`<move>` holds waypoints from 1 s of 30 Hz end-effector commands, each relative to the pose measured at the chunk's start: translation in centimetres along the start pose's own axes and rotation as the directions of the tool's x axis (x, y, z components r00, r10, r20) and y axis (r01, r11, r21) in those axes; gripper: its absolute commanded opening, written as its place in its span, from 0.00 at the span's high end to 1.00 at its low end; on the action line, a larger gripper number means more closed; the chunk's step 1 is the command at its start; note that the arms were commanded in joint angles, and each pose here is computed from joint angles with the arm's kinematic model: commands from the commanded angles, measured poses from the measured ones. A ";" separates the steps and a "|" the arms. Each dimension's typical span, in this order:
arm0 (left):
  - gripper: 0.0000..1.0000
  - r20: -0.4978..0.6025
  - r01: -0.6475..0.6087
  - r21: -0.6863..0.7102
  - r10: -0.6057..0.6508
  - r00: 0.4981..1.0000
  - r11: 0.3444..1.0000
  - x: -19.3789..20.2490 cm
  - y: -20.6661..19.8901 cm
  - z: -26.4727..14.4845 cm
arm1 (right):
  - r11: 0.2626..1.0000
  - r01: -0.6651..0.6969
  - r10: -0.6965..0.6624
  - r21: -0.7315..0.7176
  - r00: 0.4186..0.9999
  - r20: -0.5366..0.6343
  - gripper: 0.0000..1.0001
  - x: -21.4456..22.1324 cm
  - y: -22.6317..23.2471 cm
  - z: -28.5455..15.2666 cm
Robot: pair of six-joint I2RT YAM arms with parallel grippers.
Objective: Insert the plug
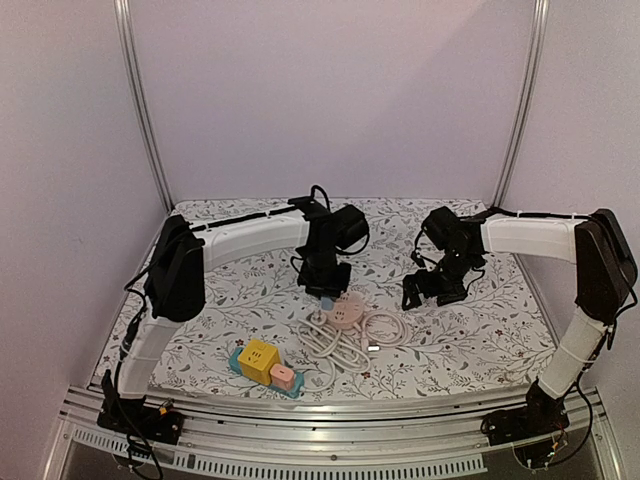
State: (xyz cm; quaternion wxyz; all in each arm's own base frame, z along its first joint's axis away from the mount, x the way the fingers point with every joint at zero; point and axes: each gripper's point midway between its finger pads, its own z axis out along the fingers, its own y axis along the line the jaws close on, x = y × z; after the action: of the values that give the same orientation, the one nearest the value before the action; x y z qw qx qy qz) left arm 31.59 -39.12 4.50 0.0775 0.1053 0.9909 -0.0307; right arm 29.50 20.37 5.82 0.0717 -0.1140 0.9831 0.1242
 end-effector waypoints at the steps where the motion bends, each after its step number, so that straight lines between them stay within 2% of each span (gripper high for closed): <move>1: 1.00 -0.212 -0.066 -0.143 0.035 0.977 0.988 5.4 2.8 8.0 | 1.000 -0.004 0.004 0.003 1.000 0.002 0.01 0.0 -0.2 -0.1; 3: 0.98 -0.202 -0.070 -0.133 0.042 0.978 0.989 5.1 2.5 7.6 | 1.000 -0.006 0.006 0.007 1.000 0.002 0.01 0.0 -0.3 -0.2; 6: 0.91 -0.182 -0.073 -0.122 0.050 0.982 0.990 4.5 2.2 7.1 | 1.000 -0.008 0.008 0.013 1.000 0.001 0.01 0.1 -0.4 -0.3; 9: 0.79 -0.157 -0.077 -0.107 0.060 0.986 0.991 3.7 1.7 6.4 | 1.000 -0.011 0.011 0.017 1.000 0.004 0.01 0.1 -0.4 -0.5; 13: 0.59 -0.100 -0.091 -0.069 0.084 0.991 0.993 2.2 0.8 4.5 | 1.000 -0.019 0.019 0.019 1.000 0.005 0.01 0.1 -0.4 -0.7; 19: 0.39 -0.005 -0.078 -0.001 0.078 0.997 0.997 -0.5 -0.1 0.7 | 0.999 -0.032 0.032 0.014 0.999 0.012 0.01 -0.2 -0.2 -1.0; 30: 0.28 0.148 -0.046 0.080 0.033 0.988 0.996 -3.8 0.8 -7.5 | 0.999 -0.049 0.049 0.004 0.999 0.019 0.01 -0.7 0.1 -1.2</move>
State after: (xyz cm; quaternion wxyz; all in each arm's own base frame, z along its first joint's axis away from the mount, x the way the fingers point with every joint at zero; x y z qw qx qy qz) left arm 33.01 -39.07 6.15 0.0945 0.1339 0.9855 -0.0437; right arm 29.21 20.10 5.85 0.0626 -0.0993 0.9859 0.1196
